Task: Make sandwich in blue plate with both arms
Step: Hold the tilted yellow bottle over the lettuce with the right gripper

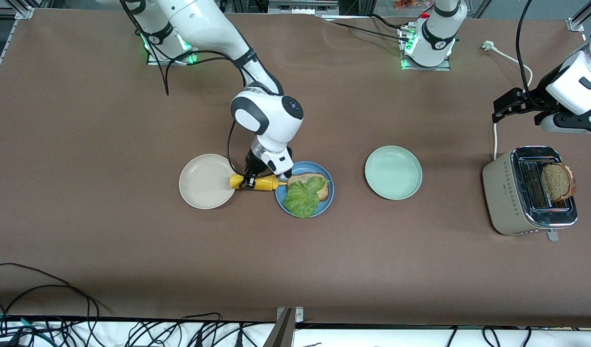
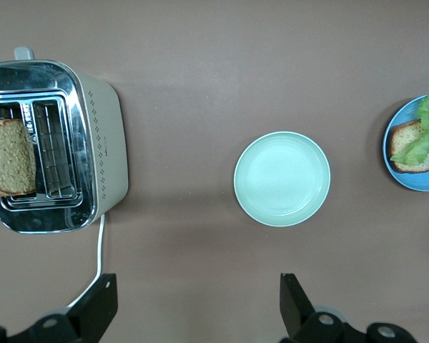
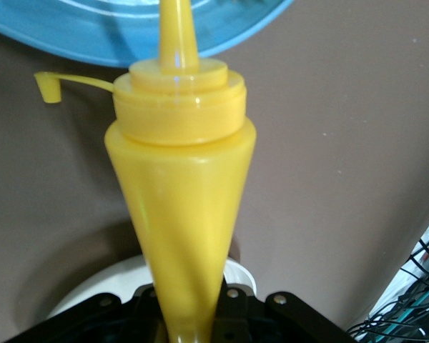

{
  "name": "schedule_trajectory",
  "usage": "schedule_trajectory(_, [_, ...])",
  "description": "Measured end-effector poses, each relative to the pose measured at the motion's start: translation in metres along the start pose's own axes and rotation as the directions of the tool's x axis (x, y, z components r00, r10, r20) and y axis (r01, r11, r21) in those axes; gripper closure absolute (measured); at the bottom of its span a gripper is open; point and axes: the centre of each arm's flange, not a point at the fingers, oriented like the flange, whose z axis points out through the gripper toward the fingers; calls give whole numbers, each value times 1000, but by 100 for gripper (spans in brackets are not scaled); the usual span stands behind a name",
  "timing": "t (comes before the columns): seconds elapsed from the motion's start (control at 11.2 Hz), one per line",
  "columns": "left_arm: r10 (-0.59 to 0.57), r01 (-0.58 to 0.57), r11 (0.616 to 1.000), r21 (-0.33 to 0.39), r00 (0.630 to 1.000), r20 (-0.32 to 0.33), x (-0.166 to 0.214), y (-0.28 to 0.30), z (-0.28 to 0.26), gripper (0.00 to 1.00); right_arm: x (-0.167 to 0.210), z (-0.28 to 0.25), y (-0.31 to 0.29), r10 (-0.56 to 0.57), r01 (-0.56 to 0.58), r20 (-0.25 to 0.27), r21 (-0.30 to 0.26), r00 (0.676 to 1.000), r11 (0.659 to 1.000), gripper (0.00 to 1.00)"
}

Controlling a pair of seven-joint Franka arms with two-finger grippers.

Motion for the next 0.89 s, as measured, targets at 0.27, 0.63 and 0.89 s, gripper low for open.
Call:
schedule_trajectory(0.27, [0,0,1000,0,1000,-10,1,0,-1,0,9,2,-11,-1,1,6,-12,1000,1000,82])
schedule_trajectory(0.63, [0,0,1000,0,1000,-12,1,0,-1,0,5,4,-5,10,-10,8,-14,1000,1000,82])
schedule_trajectory(0.89, [-1,1,1000,0,1000,-12,1,0,-1,0,-9,5,15,46,-46,-14,-11,999,999,82])
